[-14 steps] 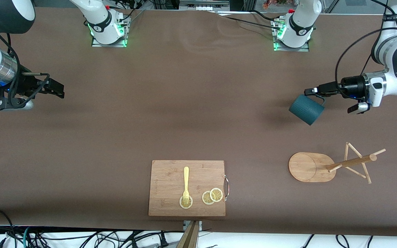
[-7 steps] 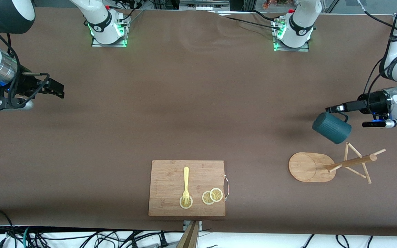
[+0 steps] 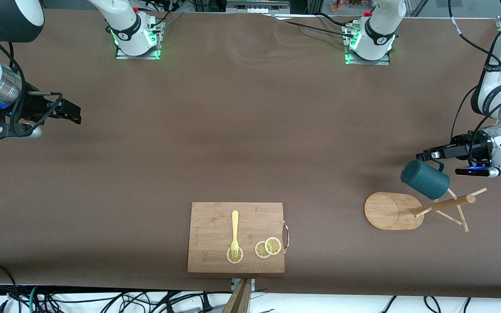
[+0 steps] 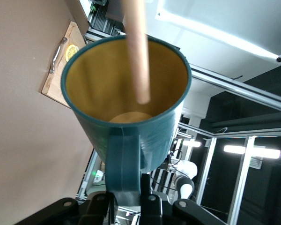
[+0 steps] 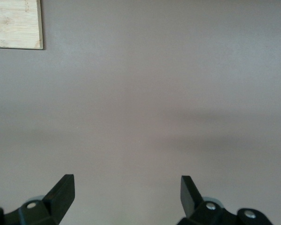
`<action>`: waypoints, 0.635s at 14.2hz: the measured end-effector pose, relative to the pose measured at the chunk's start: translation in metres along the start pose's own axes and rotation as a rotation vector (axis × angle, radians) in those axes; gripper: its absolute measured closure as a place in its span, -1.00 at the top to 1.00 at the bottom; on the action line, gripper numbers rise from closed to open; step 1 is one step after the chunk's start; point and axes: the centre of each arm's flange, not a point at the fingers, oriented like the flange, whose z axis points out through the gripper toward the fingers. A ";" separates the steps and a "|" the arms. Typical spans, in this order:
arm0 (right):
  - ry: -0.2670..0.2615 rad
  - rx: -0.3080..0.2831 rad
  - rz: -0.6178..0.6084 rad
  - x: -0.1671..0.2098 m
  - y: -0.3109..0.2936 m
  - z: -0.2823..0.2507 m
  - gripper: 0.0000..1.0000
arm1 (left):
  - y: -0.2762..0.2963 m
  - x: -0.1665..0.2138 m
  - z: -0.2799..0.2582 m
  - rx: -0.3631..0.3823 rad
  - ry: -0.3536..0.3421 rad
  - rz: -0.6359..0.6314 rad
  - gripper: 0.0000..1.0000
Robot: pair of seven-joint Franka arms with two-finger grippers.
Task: Pass cup and hang on rack
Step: 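Hang the mug on a rack peg and open the left gripper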
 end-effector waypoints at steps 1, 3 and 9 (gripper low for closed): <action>0.000 0.000 0.000 0.000 0.000 0.000 1.00 | -0.006 0.003 -0.005 -0.012 0.002 -0.009 -0.58; 0.000 0.000 0.000 0.000 0.000 0.000 1.00 | -0.016 0.012 -0.016 -0.027 0.005 -0.018 -0.58; 0.001 0.000 0.000 0.000 0.000 0.000 1.00 | -0.032 0.030 -0.036 -0.077 0.000 -0.023 -0.58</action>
